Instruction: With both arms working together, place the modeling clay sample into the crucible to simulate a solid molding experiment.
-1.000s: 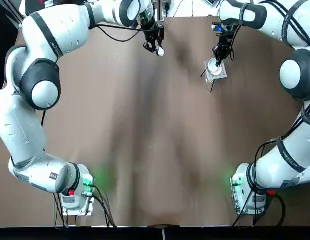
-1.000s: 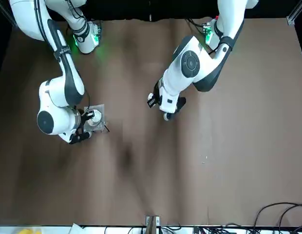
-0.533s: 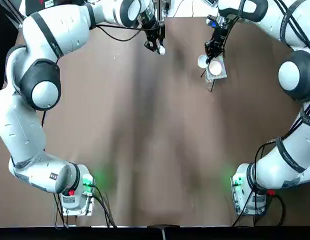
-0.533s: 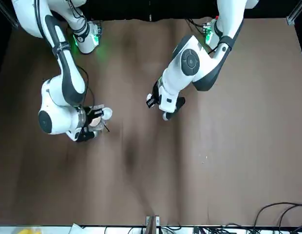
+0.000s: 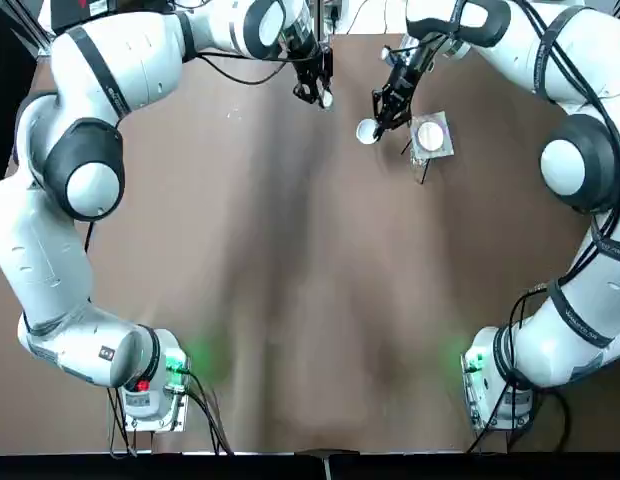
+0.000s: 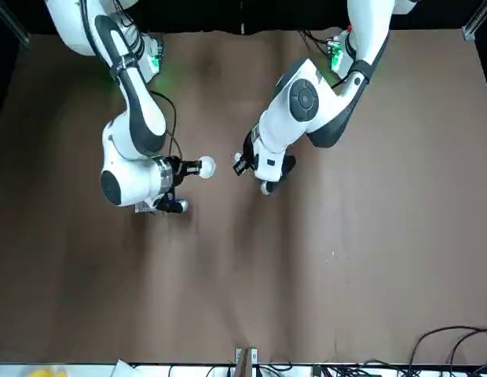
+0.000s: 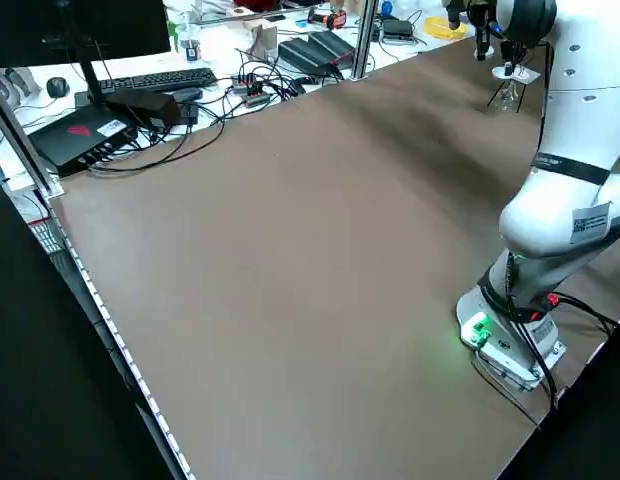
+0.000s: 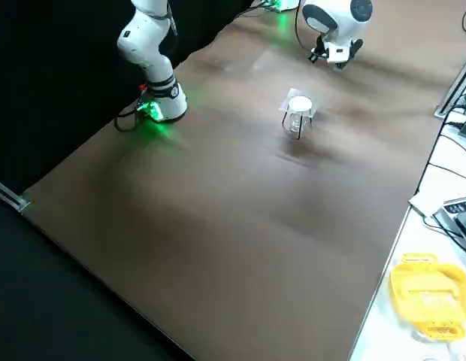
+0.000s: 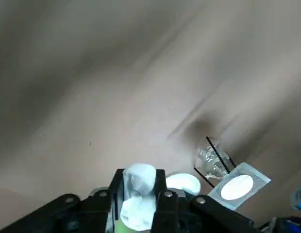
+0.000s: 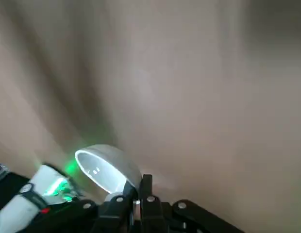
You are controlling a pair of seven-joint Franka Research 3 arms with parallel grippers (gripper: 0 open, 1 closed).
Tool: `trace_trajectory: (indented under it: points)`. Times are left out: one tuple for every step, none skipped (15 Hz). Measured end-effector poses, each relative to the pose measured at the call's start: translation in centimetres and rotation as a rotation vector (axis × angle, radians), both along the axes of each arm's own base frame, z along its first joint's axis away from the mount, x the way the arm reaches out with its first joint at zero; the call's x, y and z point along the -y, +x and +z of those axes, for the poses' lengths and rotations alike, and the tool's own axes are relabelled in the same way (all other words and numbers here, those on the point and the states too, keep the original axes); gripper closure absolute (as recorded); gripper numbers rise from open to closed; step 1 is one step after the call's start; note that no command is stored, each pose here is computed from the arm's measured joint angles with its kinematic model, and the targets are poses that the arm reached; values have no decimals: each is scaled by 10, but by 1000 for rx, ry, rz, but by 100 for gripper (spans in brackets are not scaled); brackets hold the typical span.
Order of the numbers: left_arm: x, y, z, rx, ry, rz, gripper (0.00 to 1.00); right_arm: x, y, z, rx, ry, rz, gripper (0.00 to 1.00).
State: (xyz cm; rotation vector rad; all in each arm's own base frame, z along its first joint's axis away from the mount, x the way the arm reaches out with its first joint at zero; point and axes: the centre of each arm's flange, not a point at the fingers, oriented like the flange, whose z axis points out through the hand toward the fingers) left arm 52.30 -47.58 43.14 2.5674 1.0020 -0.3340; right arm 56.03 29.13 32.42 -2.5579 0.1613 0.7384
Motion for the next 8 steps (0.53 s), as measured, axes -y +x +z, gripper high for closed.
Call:
trace_trajectory:
  points:
    - [2, -2, -1, -6, 1, 6, 70, -7, -1, -2, -15, 17, -11, 93]
    - [4, -3, -3, -10, 2, 7, 70, -13, -1, -3, -23, 32, -18, 93]
    - [6, -5, -4, -14, 3, 8, 70, -18, 0, -4, -27, 43, -21, 93]
    - [8, -6, -6, -15, 2, 11, 70, -21, 1, -6, -31, 48, -22, 93]
    - [10, -6, -7, -15, -1, 15, 70, -24, 1, -9, -37, 51, -20, 93]
    - [13, -7, -9, -19, -1, 23, 70, -29, -1, -13, -42, 51, -14, 93]
    - [17, -10, -12, -26, -2, 33, 70, -34, -3, -16, -47, 52, -7, 93]
    - [21, -12, -16, -31, -3, 44, 70, -39, -4, -17, -51, 60, -6, 93]
